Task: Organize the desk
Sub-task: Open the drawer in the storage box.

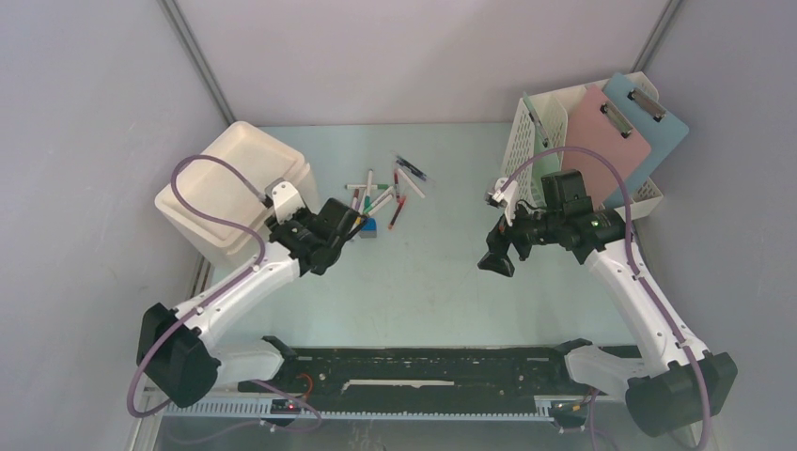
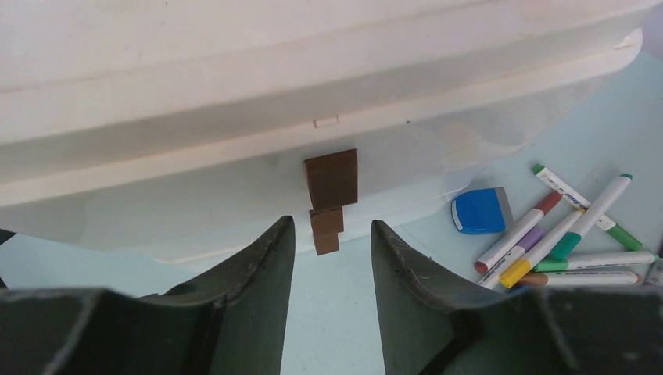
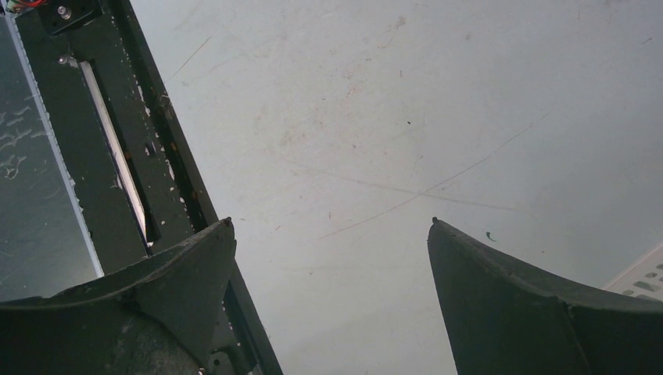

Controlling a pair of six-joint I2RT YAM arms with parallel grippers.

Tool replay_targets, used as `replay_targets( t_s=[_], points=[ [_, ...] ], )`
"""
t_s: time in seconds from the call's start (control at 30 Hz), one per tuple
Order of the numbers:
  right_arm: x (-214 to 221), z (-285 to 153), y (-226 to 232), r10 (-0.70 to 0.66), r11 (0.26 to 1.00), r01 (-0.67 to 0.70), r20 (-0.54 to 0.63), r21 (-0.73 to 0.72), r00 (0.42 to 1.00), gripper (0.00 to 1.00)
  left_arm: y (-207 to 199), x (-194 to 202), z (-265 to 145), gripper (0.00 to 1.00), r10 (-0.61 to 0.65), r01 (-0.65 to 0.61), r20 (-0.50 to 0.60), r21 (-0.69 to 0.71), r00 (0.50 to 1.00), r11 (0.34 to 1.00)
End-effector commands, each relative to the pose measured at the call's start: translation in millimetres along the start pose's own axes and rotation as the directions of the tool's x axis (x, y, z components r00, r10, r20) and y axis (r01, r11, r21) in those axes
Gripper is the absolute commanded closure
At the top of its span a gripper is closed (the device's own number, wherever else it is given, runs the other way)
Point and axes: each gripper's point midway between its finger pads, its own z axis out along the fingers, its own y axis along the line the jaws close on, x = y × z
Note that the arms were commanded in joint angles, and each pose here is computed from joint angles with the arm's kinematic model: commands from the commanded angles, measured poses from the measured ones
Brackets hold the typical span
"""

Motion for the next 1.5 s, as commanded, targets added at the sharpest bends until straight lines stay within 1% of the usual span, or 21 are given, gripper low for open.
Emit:
replay_targets(
  t_s=[0.0,0.1,0.2,0.53,0.67,0.83,0.97,1.07,1.47],
  points=[
    [-11,-5,0,-0.030,1.000,0.030,0.039,0.010,0.999,0.00,2,-15,5,0.52,-0.024,0.024,0.023,-0.002,0.999,1.000],
    [-11,-5,0,-0.029,1.000,0.029,0.038,0.009,0.999,0.00,2,-15,12,0.53,-0.025,0.026,0.012,-0.008,1.000,1.000],
    [-11,-5,0,-0.030,1.000,0.029,0.039,0.010,0.999,0.00,0,-17,16,0.56,-0.030,0.030,0.007,-0.006,1.000,1.000],
    [-10,-5,-1,-0.031,0.999,0.031,0.038,0.010,0.999,0.00,1,-23,24,0.76,-0.049,0.049,-0.002,-0.010,0.999,0.999],
    [-11,-5,-1,-0.031,0.999,0.031,0.038,0.011,0.999,0.00,2,-24,23,0.91,-0.053,0.053,-0.006,-0.002,0.999,0.999],
    [-11,-5,0,-0.032,0.999,0.031,0.039,0.011,0.999,0.00,0,-23,18,0.97,-0.068,0.070,-0.035,0.051,0.997,0.996],
    [-11,-5,0,-0.032,0.999,0.032,0.039,0.010,0.999,0.00,-3,-21,12,1.00,-0.089,0.095,-0.063,0.111,0.994,0.989],
    [-11,-5,0,-0.031,0.999,0.031,0.038,0.010,0.999,0.00,-5,-18,7,1.00,-0.100,0.112,-0.083,0.154,0.992,0.982],
    [-10,-5,-2,-0.028,1.000,0.028,0.036,0.012,0.999,0.00,-25,-8,-18,1.00,-0.073,0.096,-0.099,0.251,0.992,0.963]
  ],
)
